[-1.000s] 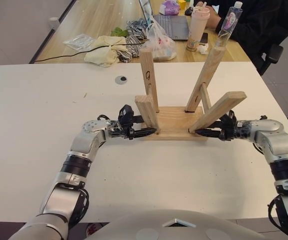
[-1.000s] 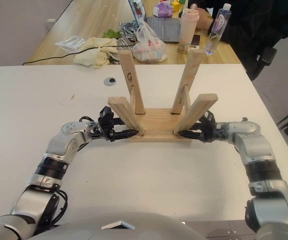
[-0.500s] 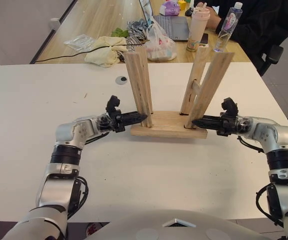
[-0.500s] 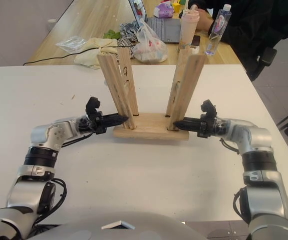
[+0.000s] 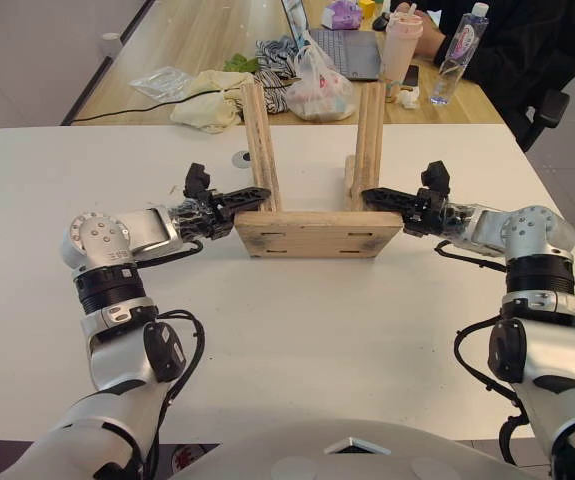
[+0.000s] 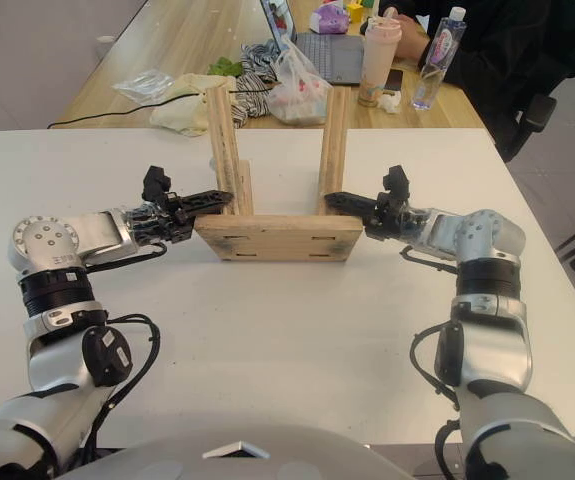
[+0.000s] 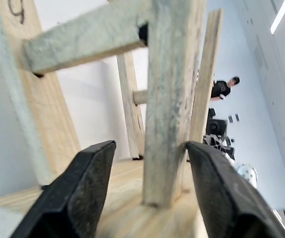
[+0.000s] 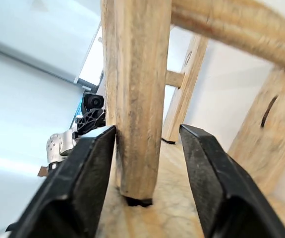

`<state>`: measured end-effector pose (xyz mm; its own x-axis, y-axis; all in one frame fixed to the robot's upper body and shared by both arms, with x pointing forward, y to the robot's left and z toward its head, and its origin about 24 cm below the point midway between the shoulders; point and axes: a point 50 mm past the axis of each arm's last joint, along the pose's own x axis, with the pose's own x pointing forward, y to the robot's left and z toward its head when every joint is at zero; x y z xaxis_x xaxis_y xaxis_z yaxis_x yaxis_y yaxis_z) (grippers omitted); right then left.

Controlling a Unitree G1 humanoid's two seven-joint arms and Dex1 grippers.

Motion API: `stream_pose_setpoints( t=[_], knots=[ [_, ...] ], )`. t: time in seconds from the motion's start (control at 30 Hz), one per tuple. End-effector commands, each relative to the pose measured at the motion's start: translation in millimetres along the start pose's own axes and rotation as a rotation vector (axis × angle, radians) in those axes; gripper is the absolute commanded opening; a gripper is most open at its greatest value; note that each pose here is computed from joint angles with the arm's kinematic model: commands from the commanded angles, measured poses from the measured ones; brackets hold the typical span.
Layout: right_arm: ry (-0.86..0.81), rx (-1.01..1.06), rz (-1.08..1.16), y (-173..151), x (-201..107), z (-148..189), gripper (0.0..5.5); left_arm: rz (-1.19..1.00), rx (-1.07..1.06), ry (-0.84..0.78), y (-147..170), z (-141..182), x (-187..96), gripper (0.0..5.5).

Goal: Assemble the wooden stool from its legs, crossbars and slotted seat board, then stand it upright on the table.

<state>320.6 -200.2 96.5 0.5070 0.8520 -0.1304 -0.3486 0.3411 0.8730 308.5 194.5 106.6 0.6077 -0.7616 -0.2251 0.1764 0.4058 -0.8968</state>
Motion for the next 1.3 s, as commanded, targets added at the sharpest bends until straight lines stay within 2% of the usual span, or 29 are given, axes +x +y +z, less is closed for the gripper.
stream_pose_setpoints(
  t=[0.03,0.13,0.2,0.27,0.33,0.4,0.5,0.77,0.93,1.0,1.1,1.3],
  knots=[
    [-0.061,0.007,-0.053,-0.6,-21.0,15.5,2.94,0.008,0.017,-0.165,-7.3,36.2,-32.1,2.64],
    [-0.112,-0.133,-0.023,7.3,-33.0,24.8,2.94,0.053,0.185,-0.289,-7.3,50.2,-50.2,2.64],
    [-0.122,-0.332,0.003,12.7,-44.8,24.3,2.94,0.043,0.482,-0.348,-6.5,48.9,-63.7,2.64],
    [-0.113,-0.433,0.026,12.7,-62.8,19.8,3.01,0.100,0.768,-0.186,11.1,29.4,-71.4,2.82],
    [-0.067,-0.490,0.031,10.7,-77.4,11.9,3.20,0.091,0.902,0.011,24.5,7.1,-74.8,3.09],
    [0.007,-0.550,0.018,6.7,-81.0,1.9,3.49,0.039,0.949,0.078,27.3,-3.3,-73.6,3.39],
    [0.080,-0.612,0.008,-0.4,-74.7,-9.3,3.50,0.016,1.025,0.124,31.9,-6.1,-67.2,3.42],
    [0.188,-0.718,0.013,-12.4,-32.3,-23.0,3.50,-0.074,1.129,0.194,37.2,-1.5,-20.5,3.42],
    [0.212,-0.739,0.006,-22.3,-11.6,-26.9,2.68,-0.186,1.130,0.168,29.0,-1.9,12.1,3.43],
    [0.214,-0.724,0.009,-24.6,-9.1,-28.7,2.42,-0.233,1.099,0.196,29.1,-7.7,15.4,3.17],
    [0.166,-0.631,0.036,-22.2,-7.1,-27.6,2.31,-0.273,1.022,0.248,30.6,-14.7,12.3,2.84],
    [0.009,-0.357,0.265,18.0,-3.7,-14.4,2.31,-0.358,0.697,0.197,11.1,-27.1,12.2,2.41]
  ],
)
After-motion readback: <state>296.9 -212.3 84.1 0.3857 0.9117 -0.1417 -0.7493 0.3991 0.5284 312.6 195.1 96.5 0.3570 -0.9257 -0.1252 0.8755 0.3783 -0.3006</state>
